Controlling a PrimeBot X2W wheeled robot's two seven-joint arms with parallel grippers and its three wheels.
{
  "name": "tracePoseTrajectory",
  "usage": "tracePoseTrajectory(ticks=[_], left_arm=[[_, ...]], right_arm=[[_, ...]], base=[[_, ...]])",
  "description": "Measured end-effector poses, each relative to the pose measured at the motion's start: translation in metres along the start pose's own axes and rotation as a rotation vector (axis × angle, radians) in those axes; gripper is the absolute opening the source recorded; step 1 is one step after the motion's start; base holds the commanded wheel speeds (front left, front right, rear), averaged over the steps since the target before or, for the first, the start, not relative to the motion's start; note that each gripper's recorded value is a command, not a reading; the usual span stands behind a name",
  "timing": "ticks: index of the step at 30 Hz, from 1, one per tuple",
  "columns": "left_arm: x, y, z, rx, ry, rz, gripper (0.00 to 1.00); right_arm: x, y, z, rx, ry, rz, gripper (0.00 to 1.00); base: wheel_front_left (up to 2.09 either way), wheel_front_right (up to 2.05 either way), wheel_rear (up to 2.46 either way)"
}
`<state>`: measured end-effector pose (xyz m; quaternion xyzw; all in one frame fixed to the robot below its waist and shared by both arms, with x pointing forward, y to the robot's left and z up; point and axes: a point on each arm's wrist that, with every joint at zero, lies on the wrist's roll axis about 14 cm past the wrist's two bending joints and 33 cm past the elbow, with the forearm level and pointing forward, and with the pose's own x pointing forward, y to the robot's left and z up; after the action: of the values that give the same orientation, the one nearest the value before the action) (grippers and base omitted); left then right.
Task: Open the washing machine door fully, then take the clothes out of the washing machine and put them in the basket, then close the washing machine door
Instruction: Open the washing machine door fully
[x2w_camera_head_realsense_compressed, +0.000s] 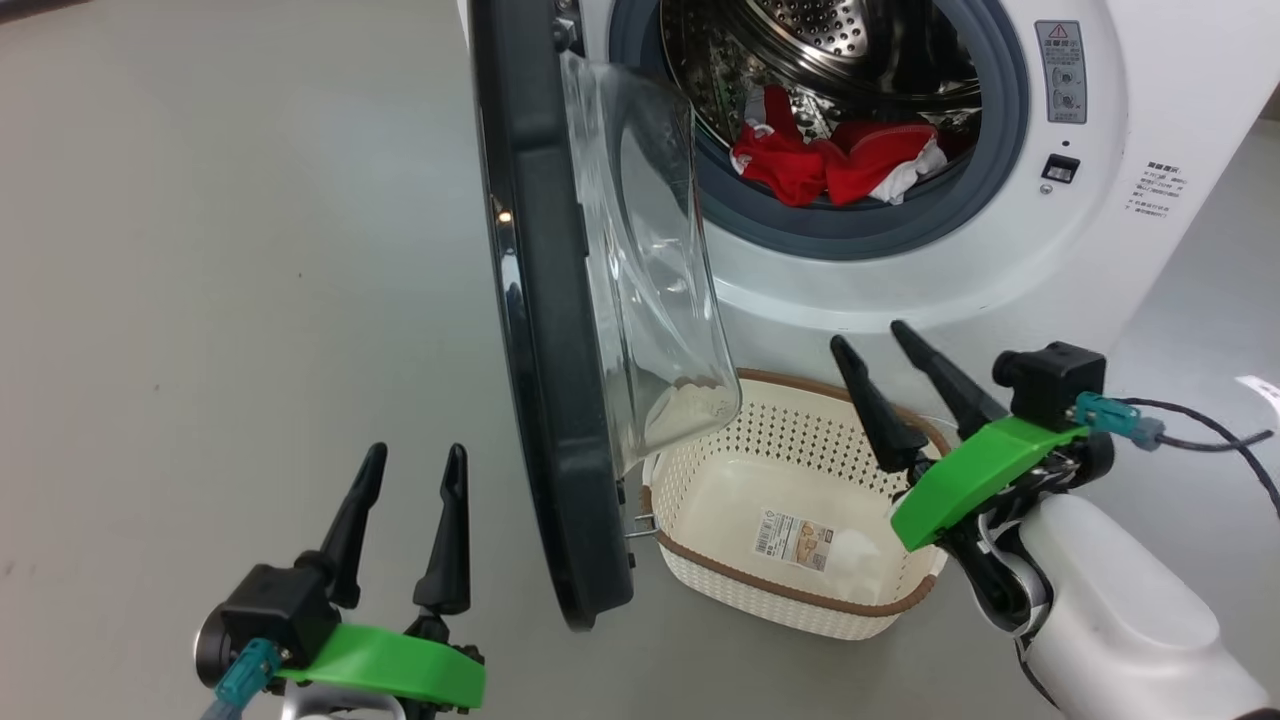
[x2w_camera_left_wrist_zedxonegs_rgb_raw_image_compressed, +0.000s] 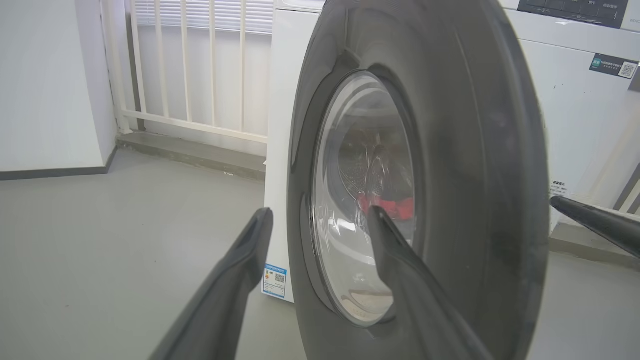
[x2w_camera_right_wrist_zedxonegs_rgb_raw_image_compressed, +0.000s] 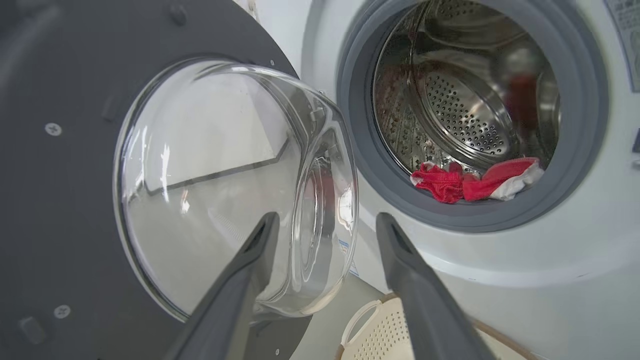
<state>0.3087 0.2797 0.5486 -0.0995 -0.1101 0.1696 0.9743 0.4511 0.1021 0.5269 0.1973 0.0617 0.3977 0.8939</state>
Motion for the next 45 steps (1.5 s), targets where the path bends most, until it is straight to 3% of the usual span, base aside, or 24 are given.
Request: tracePoseTrajectory(ticks=[14, 39, 40, 42, 45], left_arm=[[-0.003, 0.003, 0.009, 0.009, -0.029, 0.035, 1.00], [-0.016, 0.007, 0.000, 0.016, 0.001, 0.042, 1.00], [-0.016, 0.008, -0.001, 0.021, 0.005, 0.042, 0.90], [-0.017, 0.007, -0.004, 0.026, 0.013, 0.039, 0.00], [-0.017, 0.006, -0.004, 0.031, 0.015, 0.034, 0.00]], right_arm=[[-0.044, -0.014, 0.014, -0.258, -0.148, -0.118, 1.00], [-0.063, 0.001, -0.004, -0.174, -0.122, -0.101, 1.00], [-0.063, 0.001, -0.004, -0.171, -0.121, -0.102, 1.00], [-0.063, 0.002, -0.004, -0.170, -0.121, -0.101, 1.00], [-0.063, 0.002, -0.005, -0.170, -0.119, -0.101, 1.00]], base=[[0.00, 0.00, 0.00], [0.00, 0.00, 0.00], [0.00, 0.00, 0.00], [0.00, 0.00, 0.00], [0.00, 0.00, 0.00]])
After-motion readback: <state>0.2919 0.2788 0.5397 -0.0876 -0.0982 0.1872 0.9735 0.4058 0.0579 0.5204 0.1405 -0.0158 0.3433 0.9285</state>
